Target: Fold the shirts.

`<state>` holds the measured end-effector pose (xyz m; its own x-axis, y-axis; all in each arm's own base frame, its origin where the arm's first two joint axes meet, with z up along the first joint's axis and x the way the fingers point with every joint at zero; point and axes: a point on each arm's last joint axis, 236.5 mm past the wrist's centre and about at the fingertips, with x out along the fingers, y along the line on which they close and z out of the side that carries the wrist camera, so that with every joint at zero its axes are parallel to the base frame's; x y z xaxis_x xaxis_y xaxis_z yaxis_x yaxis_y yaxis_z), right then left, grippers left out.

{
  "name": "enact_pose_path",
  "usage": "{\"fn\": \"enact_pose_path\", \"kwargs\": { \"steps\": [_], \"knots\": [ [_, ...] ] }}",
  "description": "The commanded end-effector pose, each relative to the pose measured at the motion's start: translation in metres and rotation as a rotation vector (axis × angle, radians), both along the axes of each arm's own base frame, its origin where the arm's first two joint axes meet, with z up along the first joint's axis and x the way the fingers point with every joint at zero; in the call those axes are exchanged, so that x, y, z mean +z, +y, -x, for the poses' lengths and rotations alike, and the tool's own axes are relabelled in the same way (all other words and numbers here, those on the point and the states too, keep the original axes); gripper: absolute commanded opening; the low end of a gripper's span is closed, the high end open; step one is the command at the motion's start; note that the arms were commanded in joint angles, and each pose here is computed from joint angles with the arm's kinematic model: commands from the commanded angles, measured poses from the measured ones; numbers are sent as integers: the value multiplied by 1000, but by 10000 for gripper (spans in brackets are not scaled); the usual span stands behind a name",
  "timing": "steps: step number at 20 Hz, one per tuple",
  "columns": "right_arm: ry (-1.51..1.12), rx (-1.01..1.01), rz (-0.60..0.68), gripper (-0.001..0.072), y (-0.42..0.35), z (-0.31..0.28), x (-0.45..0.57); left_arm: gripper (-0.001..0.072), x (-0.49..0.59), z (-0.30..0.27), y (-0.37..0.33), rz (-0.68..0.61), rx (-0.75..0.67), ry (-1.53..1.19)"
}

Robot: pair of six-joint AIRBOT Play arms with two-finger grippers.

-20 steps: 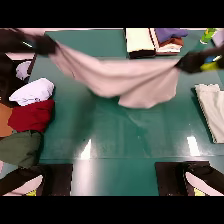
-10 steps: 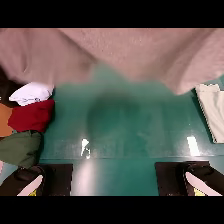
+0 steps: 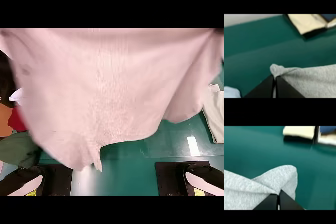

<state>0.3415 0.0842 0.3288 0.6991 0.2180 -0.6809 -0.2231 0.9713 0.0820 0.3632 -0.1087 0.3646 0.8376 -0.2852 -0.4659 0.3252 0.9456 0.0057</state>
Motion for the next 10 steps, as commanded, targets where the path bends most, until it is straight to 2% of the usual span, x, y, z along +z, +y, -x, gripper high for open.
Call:
{"fn": "enact_pose_path", "kwargs": {
  "steps": [1, 6, 10],
  "knots": [
    [373, 56, 29, 14, 23, -30, -128, 23, -151, -52, 1, -142, 33, 368],
    [577, 29, 39, 14, 26, -89, -276, 24, -321, -104, -8, -222, 35, 603],
    [591, 24, 41, 18, 29, -119, -308, 24, -358, -115, -11, -229, 40, 646]
  ]
}}
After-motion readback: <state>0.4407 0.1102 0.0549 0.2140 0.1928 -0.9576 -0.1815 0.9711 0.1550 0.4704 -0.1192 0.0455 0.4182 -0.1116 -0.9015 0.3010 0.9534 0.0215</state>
